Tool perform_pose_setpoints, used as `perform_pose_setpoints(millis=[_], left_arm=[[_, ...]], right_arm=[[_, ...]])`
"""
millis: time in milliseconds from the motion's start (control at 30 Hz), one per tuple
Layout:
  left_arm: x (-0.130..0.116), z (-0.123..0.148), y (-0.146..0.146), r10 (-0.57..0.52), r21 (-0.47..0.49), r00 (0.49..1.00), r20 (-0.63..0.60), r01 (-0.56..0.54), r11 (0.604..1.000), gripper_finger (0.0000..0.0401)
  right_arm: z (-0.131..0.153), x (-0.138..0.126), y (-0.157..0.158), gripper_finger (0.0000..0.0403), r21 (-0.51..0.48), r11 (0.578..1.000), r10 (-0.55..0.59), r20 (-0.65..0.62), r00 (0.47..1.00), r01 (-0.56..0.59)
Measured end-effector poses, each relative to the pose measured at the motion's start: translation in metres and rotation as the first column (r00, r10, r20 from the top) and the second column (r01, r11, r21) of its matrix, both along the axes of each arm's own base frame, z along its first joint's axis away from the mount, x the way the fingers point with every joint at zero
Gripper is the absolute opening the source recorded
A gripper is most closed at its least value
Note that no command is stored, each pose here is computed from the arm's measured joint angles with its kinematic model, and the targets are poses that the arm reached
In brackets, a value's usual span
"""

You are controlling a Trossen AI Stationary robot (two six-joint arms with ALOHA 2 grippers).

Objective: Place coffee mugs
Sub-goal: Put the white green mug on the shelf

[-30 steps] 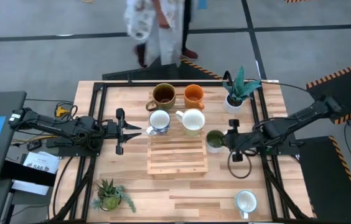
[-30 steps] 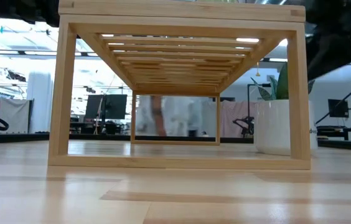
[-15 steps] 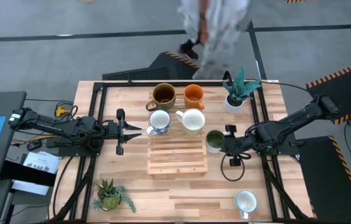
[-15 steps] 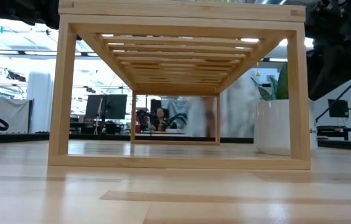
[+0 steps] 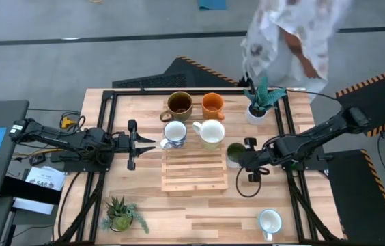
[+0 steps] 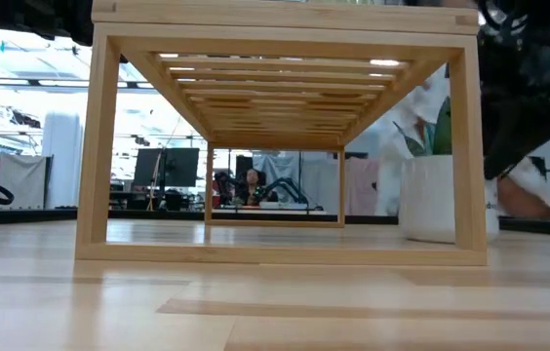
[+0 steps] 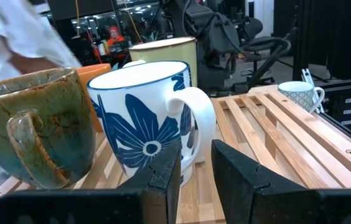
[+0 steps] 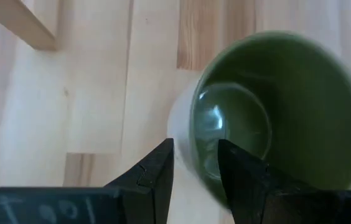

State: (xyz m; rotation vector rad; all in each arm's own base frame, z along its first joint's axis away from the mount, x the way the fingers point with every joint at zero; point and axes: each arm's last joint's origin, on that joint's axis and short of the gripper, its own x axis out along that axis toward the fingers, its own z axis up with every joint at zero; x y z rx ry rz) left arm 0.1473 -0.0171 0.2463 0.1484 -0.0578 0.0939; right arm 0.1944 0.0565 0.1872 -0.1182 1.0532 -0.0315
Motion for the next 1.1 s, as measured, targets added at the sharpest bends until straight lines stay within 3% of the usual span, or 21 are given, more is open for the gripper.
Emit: perform_pose_setpoints(millis=[333,433,567,733,833,1100], left_arm=[[0.000,0.000,0.000,0.000,-0.001,1.000,-0.001,0.000,1.000,0.0078],[0.000,0.000,0.000,0.000,-0.001,1.000,-0.001,0.000,1.000,0.0078],[0.000,0.000,0.000,0.000,-0.001,1.000,0.000,0.000,1.000,0.0078],[0.000,0.000,0.000,0.006,0.004,1.000,0.000,-0.006,1.000,0.0078],[0.000,0.000,0.000,0.007,0.006,1.000,0.001,-0.007,1.000,0.0078],[0.000,0.000,0.000,0.008,0.000,1.000,0.002,-0.008,1.000,0.0078]], right_arm=[[-0.016,0.006,-0.004,0.0144,-0.036,0.999,-0.010,-0.089,0.996,0.007],[-0.015,0.006,-0.005,0.0116,-0.033,0.999,-0.008,-0.089,0.996,0.005],[-0.011,-0.001,-0.005,0.0044,0.004,1.000,0.017,-0.110,0.994,-0.016],[0.016,-0.005,0.001,0.0043,0.067,0.998,0.010,-0.118,0.993,-0.002],[0.043,-0.005,0.013,0.0043,0.083,0.995,0.062,-0.073,0.995,-0.056],[0.118,-0.005,0.047,0.0043,-0.017,0.988,0.155,0.044,0.987,-0.154]])
